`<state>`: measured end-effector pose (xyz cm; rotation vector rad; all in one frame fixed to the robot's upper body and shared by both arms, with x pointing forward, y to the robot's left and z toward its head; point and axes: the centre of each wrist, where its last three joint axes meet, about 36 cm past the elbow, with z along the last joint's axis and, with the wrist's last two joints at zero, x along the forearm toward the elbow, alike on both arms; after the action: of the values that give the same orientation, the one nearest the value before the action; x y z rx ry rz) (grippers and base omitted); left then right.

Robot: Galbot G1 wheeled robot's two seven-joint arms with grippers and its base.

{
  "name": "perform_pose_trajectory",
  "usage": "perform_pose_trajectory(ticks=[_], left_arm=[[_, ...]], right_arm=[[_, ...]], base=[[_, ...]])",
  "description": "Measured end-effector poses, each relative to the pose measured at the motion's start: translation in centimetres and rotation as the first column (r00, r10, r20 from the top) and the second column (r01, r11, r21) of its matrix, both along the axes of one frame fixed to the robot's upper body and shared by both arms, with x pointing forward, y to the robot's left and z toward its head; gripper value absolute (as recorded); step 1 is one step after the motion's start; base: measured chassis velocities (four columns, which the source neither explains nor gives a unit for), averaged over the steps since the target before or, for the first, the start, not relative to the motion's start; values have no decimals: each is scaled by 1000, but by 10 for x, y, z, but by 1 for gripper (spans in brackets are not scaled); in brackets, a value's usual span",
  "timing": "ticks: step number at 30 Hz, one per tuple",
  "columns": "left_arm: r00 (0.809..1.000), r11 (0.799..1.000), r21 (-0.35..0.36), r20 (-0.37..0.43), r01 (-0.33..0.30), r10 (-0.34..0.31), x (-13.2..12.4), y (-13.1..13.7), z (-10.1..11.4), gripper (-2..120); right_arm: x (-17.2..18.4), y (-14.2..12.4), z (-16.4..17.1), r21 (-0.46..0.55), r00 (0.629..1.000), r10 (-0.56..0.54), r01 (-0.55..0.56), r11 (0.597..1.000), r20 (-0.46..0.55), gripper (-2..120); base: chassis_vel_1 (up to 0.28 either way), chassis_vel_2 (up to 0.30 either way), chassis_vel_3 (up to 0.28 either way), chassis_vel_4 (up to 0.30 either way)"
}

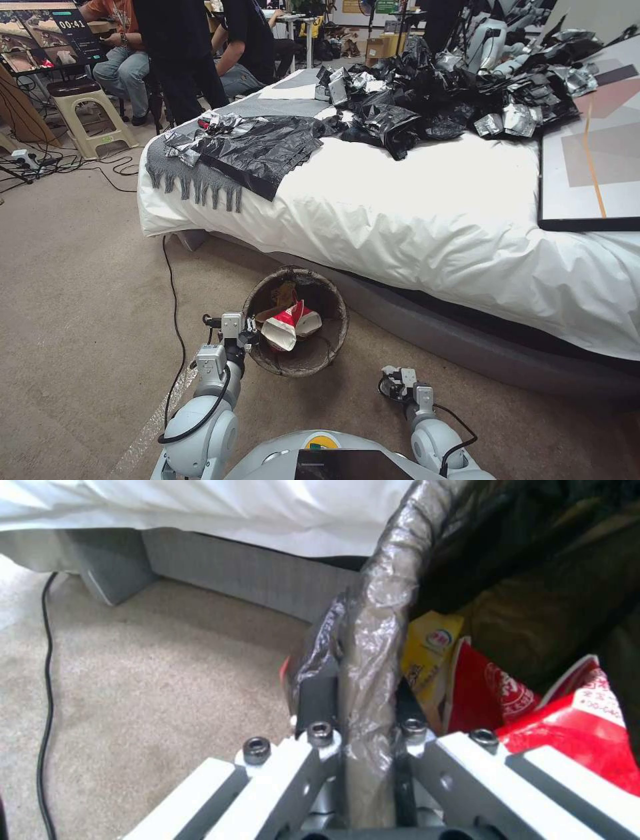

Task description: Pick up the trash bin, then pick up the garbage from the floor and place it into the trash bin.

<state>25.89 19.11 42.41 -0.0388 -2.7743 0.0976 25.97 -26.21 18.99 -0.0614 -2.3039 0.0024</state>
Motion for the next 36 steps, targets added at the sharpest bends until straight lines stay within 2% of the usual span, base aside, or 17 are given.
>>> perform_pose_trajectory(ticks=[1,3,4,7,8,10,11,13,14,16,36], left_arm=[[1000,1000,0,0,0,0,0,0,0,0],[1000,1000,2,2,1,-1,0,0,1,0],[1000,1000,2,2,1,-1,0,0,1,0],[1000,1000,2,4,1,-1,0,0,1,0],[1000,1000,2,4,1,-1,0,0,1,0],[1000,1000,1,4,1,-1,0,0,1,0],[1000,1000,1,4,1,-1,0,0,1,0],[1000,1000,0,6,2,-2,1,0,1,0],[1000,1000,0,6,2,-2,1,0,1,0],[1000,1000,0,8,2,-2,1,0,2,0],[1000,1000,-3,9,-3,3,2,0,1,0]], right_arm=[[0,0,0,0,1000,0,0,1000,0,57],[-1,0,-1,-4,1000,7,-7,1000,6,46],[-1,0,-1,-4,1000,7,-7,1000,6,46],[-1,1,-2,-5,1000,15,-15,1000,10,29],[-1,1,-2,-5,1000,15,-15,1000,10,29],[-1,0,-2,-8,1000,16,-16,1000,11,19],[-1,0,-2,-8,1000,16,-16,1000,11,19],[-2,0,-3,-12,1000,18,-18,1000,12,10],[-2,0,-3,-12,1000,18,-18,1000,12,10],[-2,-2,-4,-16,1000,19,-19,1000,14,0],[-3,-4,-5,-37,997,40,-38,999,61,0]], base=[[0,0,0,0],[0,0,0,0],[0,0,0,0],[0,0,0,0],[0,0,0,0],[0,0,0,0],[0,0,0,0],[0,0,0,0],[0,0,0,0],[0,0,0,0],[0,0,0,0]])
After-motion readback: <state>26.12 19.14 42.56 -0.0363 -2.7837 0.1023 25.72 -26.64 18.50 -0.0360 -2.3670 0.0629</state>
